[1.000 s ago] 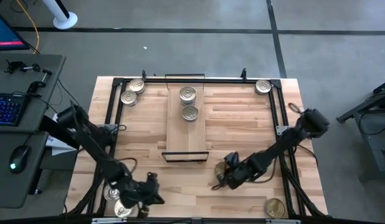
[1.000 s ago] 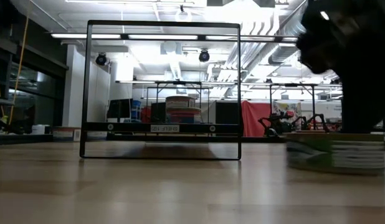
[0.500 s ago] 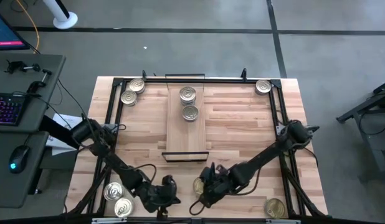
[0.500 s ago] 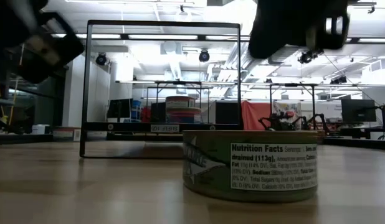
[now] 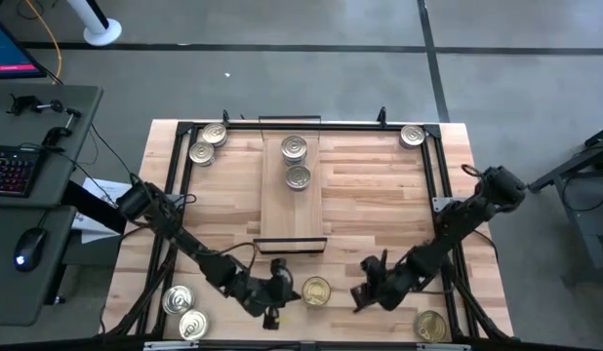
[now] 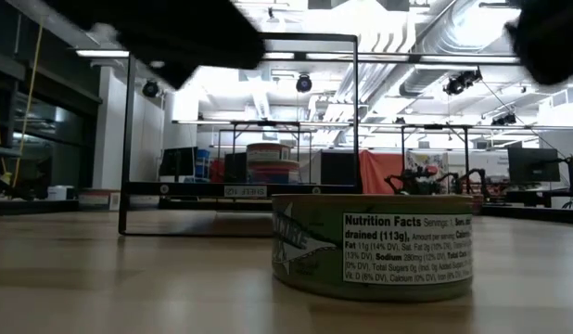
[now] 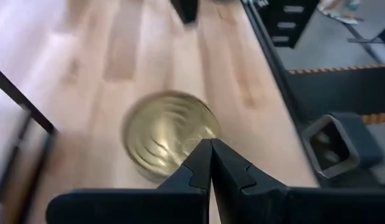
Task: Stack canned seafood by type on shelf
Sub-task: Put the green tuna can on the shelf
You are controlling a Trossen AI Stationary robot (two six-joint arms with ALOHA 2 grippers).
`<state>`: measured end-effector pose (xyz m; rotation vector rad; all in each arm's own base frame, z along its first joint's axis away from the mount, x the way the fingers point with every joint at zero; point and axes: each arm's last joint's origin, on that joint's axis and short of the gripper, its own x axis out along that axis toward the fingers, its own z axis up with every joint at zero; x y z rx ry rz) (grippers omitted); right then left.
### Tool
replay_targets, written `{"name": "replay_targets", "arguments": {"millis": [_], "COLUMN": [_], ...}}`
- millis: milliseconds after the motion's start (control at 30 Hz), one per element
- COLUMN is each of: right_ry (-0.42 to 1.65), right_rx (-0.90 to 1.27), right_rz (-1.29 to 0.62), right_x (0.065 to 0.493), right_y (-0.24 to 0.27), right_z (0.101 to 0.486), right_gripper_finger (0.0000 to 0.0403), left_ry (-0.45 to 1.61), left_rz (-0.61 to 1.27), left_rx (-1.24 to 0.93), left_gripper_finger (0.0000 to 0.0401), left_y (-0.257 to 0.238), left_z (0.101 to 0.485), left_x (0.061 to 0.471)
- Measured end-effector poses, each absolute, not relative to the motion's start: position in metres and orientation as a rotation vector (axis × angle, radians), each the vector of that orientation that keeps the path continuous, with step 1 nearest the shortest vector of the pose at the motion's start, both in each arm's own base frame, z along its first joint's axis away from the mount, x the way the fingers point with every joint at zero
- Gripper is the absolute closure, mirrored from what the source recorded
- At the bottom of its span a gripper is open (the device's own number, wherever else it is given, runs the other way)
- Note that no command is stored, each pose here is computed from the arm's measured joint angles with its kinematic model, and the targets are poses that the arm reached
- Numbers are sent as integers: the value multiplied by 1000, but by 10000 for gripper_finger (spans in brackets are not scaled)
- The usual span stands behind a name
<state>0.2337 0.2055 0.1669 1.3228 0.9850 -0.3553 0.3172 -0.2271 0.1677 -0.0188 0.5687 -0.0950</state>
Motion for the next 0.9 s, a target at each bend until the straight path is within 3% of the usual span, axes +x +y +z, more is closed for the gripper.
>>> {"name": "replay_targets", "arguments": {"millis": [167,533,900], "right_ry": [825,837,875], "right_rx": [1464,1383,1415], "right_rz": [-386,-453,-467], "right_x": [236,262,263], "right_y": [192,181,179], "right_z": [146,136,135], "right_gripper_finger": [403,403,403], "left_ry": [522,579,617], "left_rz": [-38,-47,21], "left_rx": [101,139,42], "left_gripper_finger": [401,401,401], "left_y": [-217,-238,-237], "left_z": [167,131,114], "left_x": [326,335,343]}}
